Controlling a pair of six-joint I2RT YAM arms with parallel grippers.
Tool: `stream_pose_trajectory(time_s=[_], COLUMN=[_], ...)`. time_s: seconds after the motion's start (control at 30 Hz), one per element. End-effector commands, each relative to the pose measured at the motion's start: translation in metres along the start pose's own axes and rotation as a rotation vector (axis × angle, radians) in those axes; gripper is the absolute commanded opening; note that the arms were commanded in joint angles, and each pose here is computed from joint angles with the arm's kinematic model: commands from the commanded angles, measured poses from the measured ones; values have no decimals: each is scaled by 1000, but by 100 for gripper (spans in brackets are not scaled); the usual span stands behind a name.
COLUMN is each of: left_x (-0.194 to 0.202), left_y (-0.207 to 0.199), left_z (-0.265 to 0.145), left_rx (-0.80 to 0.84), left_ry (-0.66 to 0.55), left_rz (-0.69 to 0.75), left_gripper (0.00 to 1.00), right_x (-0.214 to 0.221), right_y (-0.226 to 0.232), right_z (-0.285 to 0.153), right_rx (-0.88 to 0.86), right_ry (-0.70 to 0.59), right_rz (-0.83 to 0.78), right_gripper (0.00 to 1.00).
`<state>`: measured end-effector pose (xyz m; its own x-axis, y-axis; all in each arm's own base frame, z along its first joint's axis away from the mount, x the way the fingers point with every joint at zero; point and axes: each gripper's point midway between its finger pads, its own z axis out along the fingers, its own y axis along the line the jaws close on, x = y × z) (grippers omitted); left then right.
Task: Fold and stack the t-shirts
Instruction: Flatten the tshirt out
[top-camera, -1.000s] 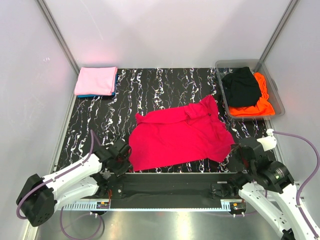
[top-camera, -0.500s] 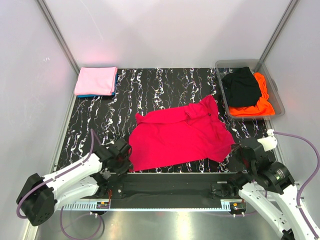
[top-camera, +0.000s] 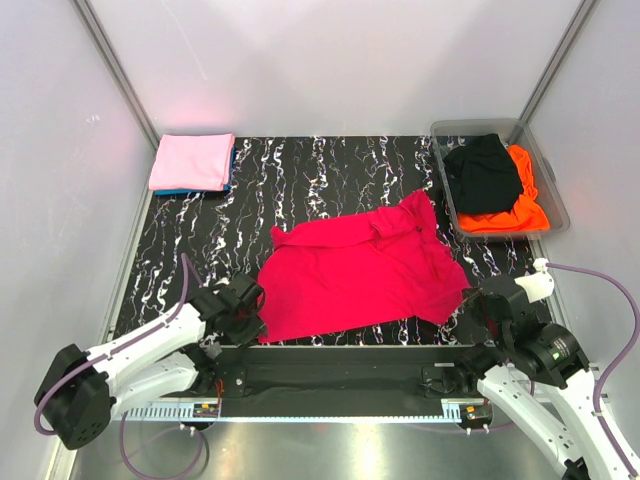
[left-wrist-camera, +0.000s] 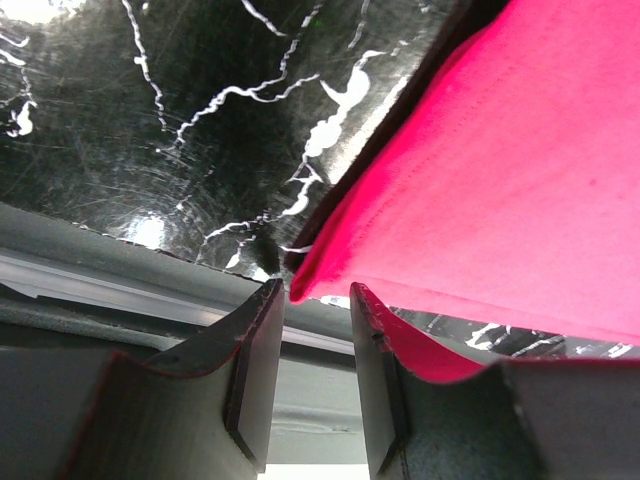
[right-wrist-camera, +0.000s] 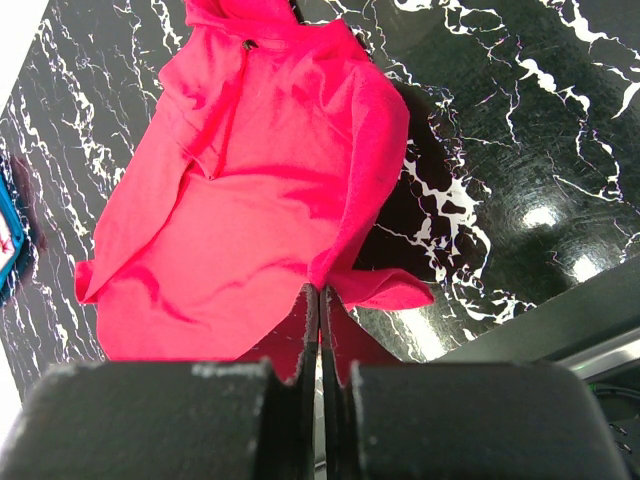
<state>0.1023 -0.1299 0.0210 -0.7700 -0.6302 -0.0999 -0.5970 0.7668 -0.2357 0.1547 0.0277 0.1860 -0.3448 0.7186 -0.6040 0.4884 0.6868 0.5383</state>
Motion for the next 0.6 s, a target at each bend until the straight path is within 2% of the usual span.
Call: stream_pose_trajectory(time_s=[0.0,0.57], left_x=[-5,-8], left_y=[-7,-7], left_z=[-3,4], left_rx=[-1,-15], left_ry=[-22,-37], left_rz=[5,15], left_gripper=[37,33], right_x=[-5,-6], right_y=[7,7], right_z=[-2,-2], right_rx=[-25,-25], right_ry=[-17,-17], right_rz=[12,23], right_gripper=[0,0])
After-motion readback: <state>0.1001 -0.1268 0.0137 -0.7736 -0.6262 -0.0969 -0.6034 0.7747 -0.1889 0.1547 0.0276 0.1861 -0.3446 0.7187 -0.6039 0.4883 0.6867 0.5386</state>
